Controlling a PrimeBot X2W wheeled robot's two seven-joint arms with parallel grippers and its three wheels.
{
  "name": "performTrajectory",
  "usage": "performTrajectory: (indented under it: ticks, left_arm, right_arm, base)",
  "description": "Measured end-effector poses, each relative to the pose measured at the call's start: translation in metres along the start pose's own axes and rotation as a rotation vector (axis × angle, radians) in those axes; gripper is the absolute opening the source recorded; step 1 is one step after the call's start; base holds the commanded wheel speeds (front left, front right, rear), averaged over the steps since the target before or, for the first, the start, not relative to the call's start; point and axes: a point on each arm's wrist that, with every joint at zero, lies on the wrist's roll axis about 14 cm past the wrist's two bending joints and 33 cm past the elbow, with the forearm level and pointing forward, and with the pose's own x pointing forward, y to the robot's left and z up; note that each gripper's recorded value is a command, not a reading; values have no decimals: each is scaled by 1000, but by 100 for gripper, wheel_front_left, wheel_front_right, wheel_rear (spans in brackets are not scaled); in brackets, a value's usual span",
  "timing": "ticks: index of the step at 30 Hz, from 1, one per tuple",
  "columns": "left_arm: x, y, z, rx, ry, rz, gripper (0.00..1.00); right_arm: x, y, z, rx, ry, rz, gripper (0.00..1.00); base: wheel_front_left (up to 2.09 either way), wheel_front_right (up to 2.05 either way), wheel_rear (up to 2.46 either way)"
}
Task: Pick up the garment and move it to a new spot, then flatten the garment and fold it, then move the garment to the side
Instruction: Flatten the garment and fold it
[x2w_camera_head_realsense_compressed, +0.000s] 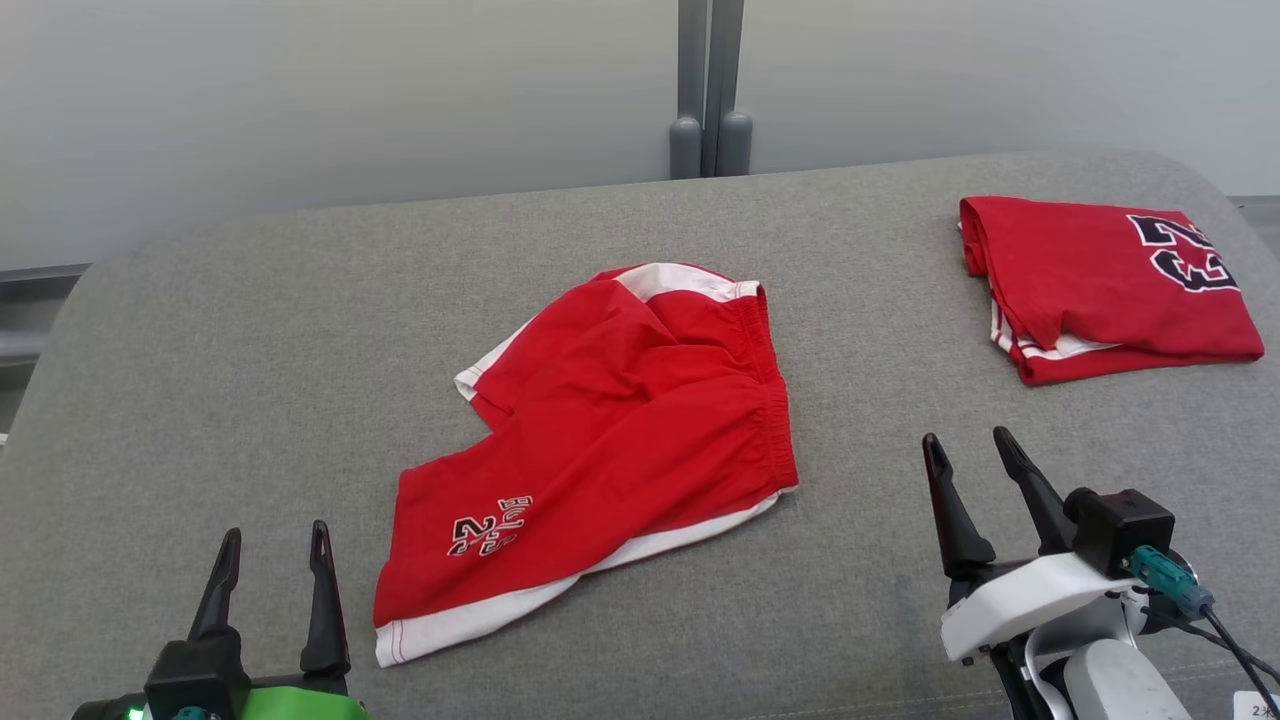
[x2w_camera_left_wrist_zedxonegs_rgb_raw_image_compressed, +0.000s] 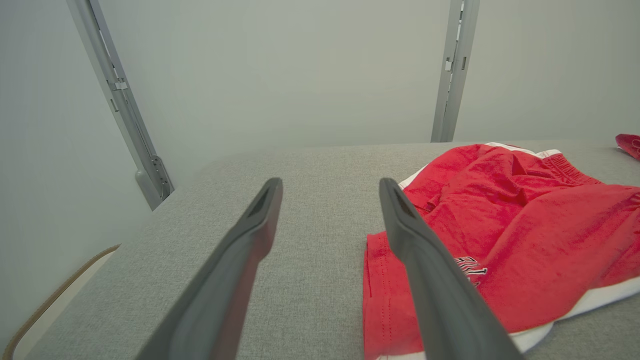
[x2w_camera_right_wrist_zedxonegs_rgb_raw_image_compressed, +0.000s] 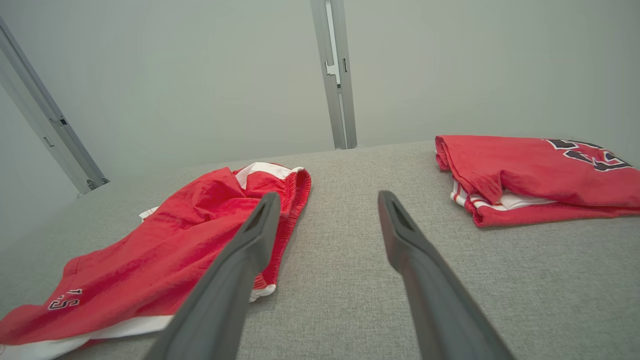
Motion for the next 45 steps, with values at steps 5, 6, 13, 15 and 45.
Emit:
performTrajectory:
  ticks: [5, 6, 13, 15, 45]
  left_arm:
    - [-1, 1, 0, 0, 0, 4, 100]
    - [-1, 1, 0, 0, 1, 4, 100]
    - [-2, 3, -5, -5, 16, 10, 100]
    - [-3, 3, -7, -10, 24, 8, 100]
    - [-30, -28, -111, -134, 377, -80, 100]
  right_arm:
    - [1, 1, 0, 0, 1, 4, 100]
    - [1, 2, 0, 0, 1, 5, 100]
    - [2, 4, -2, 3, 7, 11, 100]
    - [3, 5, -4, 2, 11, 16, 100]
    - [32, 48, -84, -46, 318, 225, 100]
  base:
    - [0, 0, 0]
    - [0, 0, 0]
    - [0, 0, 0]
    - [0, 0, 0]
    - [0, 0, 0]
